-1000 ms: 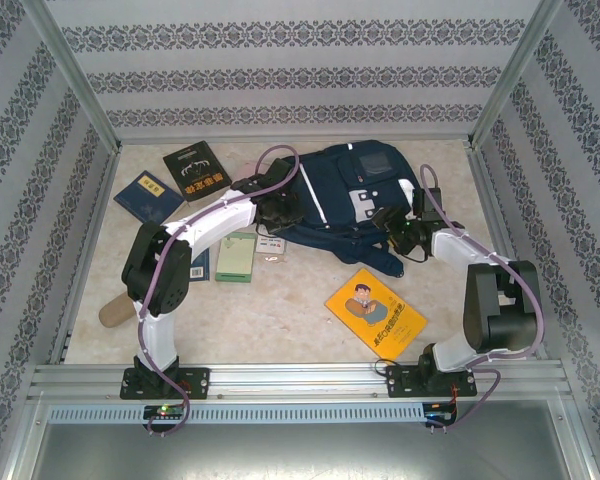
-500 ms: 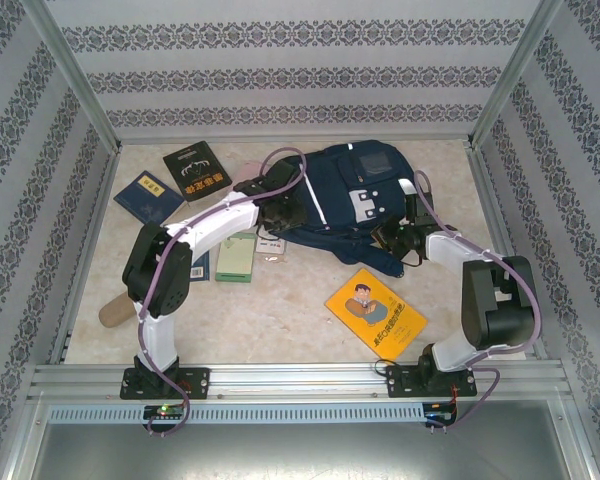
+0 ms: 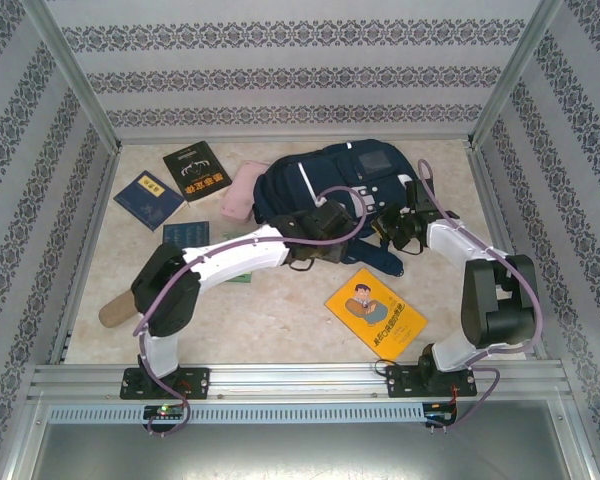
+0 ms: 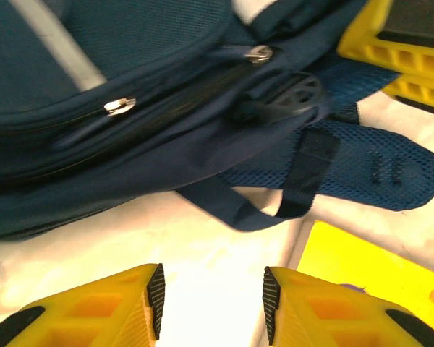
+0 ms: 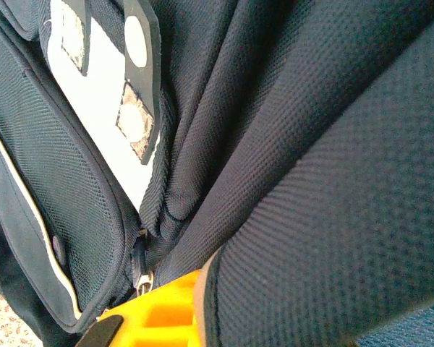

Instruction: Pack the student bag

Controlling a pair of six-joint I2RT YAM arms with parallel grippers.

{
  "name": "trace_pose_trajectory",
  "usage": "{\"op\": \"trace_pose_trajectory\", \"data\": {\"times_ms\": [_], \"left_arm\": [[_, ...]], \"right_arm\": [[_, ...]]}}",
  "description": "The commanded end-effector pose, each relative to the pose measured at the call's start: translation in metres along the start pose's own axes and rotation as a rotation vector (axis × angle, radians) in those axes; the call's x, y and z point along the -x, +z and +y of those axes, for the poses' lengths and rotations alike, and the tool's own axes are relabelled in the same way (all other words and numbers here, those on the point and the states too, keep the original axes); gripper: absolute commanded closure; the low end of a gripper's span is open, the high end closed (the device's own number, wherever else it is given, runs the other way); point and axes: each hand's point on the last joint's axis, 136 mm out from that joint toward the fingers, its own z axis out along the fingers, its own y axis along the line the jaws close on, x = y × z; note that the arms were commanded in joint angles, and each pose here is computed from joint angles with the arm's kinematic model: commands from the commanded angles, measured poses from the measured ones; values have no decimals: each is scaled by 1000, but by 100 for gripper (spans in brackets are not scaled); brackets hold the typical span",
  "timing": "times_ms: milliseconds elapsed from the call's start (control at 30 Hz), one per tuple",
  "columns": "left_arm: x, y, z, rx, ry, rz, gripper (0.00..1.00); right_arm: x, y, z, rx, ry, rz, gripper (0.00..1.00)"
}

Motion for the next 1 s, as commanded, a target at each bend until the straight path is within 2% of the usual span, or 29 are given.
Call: {"op": "trace_pose_trajectory", "data": {"times_ms": [0, 233, 467, 967], "left_arm": [[8, 26, -25, -80, 70, -50, 58], [4, 59, -33, -82, 105, -40, 59], [18, 68, -31, -35, 104, -76, 60], [25, 104, -5, 81, 32, -24, 64]], "right_arm": [[1, 1, 21, 43, -37, 3, 95], [5, 17, 12, 7, -37, 15, 95], [14, 30, 14, -9, -48, 12, 96], [16, 40, 17, -7, -42, 35, 96]]}}
